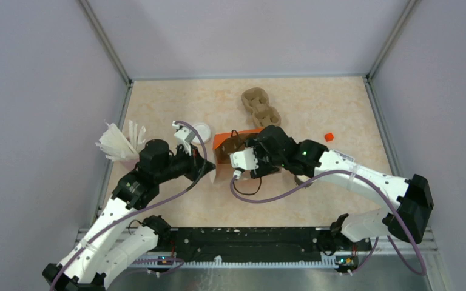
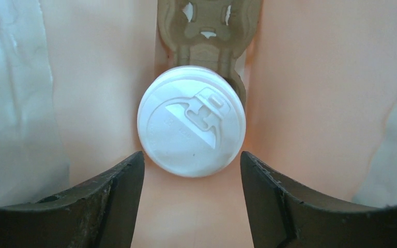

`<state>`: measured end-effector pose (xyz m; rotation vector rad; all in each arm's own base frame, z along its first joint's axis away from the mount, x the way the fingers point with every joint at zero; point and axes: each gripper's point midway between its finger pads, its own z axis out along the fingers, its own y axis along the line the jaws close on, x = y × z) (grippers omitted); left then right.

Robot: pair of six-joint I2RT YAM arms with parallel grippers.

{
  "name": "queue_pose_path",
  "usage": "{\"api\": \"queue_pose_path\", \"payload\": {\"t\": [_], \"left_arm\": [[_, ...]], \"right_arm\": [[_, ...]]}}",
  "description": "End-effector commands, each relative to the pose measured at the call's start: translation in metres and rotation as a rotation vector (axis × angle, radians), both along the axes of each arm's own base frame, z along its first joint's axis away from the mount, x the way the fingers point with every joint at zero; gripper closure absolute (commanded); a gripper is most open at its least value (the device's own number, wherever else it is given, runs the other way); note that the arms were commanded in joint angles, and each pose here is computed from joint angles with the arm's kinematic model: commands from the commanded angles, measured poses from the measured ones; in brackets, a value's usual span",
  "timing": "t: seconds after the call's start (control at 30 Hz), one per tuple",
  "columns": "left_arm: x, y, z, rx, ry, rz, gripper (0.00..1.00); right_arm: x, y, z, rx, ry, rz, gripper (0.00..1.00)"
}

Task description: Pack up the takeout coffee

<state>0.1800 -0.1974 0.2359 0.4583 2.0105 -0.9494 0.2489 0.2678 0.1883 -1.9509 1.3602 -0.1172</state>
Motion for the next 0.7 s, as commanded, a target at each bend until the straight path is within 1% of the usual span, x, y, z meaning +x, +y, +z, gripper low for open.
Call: {"api": "queue_pose_path", "payload": {"t": [0.0, 0.13, 0.3, 0.5, 0.67], "left_arm": [[0.003, -0.004, 0.025, -0.041, -0.043, -0.005, 0.98], [0.005, -0.005, 0.030, -0.040, -0.046, -0.007, 0.99], [0.007, -0.007, 0.041, -0.060, -0.044, 0.002, 0.99], [0.009, -0.013, 0.053, -0.111, 0.001, 0.013, 0.98], [0.008, -0.016, 0.052, -0.130, 0.038, 0.014, 0.98]], "right_arm": [[0.004, -0.002, 0.036, 0.095, -0.028, -0.039, 0.36], [0.004, 0.002, 0.045, 0.128, -0.023, -0.046, 0.37], [0.003, 0.004, 0.057, 0.160, -0.015, -0.058, 0.41], [0.002, 0.008, 0.085, 0.236, -0.023, -0.069, 0.44], [0.003, 0.005, 0.090, 0.244, -0.035, -0.084, 0.44]]}}
